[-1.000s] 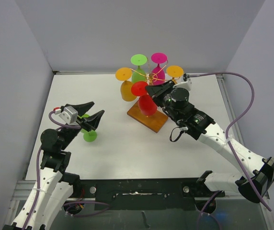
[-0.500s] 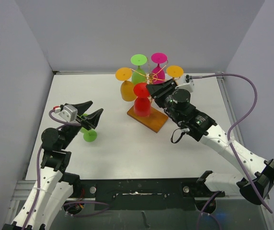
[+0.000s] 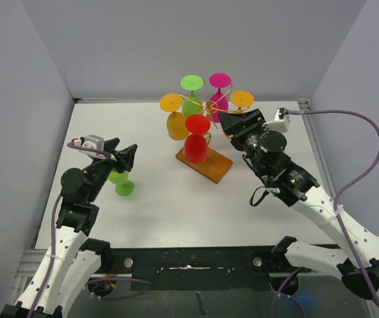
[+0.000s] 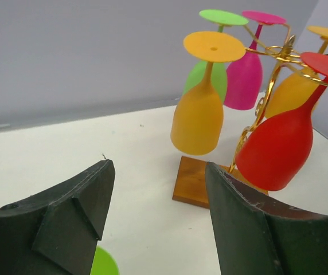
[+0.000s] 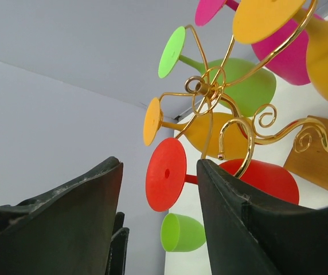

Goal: Place the wine glass upside down on the wine glass rack

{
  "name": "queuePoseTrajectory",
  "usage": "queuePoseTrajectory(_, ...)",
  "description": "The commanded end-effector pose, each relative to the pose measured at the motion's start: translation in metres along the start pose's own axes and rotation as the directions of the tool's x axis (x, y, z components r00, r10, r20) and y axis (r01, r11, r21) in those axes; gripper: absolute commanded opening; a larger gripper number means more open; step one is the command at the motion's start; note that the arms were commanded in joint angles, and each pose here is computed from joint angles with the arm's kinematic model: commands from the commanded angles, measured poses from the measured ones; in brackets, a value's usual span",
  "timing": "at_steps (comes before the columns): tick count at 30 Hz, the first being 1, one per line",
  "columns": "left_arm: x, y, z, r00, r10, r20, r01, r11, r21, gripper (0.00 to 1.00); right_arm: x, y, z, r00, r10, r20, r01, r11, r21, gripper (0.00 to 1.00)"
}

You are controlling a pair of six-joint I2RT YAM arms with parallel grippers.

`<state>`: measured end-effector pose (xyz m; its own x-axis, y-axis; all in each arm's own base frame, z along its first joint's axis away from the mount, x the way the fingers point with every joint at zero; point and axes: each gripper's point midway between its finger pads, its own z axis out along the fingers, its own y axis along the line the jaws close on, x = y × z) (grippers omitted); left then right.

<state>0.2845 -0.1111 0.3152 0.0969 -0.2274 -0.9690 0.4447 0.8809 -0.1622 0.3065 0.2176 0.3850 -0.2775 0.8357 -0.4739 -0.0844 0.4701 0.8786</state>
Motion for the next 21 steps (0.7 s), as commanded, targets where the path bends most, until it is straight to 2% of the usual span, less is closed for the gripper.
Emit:
queuePoseTrajectory(1,-0.012,0.011,0.003,0.998,-0.061,-0.035,0.057,0.994,-0.097,0.62,-0.033,0.011,-0.01,0.992,-0.035,0.119,0.04,0.998,-0.038,0.56)
queuePoseTrajectory(4,-0.005,0.023,0.001,0.984,-0.141,-0.108,0.118,0.973,-0.199,0.62,-0.044,0.019,-0.015,0.982,-0.1,0.162,0.112,0.991,-0.066,0.57)
queuePoseTrajectory(9,0.026,0.051,-0.018,0.922,-0.309,-0.235,0.176,0.872,-0.457,0.59,-0.056,0.027,-0.019,0.953,-0.221,0.205,0.24,0.968,-0.074,0.57)
queuePoseTrajectory(16,0.078,0.051,-0.028,0.808,-0.424,-0.41,0.164,0.829,-0.534,0.51,-0.06,0.023,-0.021,0.935,-0.275,0.223,0.294,0.954,-0.056,0.57)
queuePoseTrajectory(21,0.109,0.06,-0.018,0.762,-0.459,-0.457,0.143,0.808,-0.572,0.44,-0.059,0.021,-0.02,0.934,-0.277,0.223,0.296,0.953,-0.055,0.57)
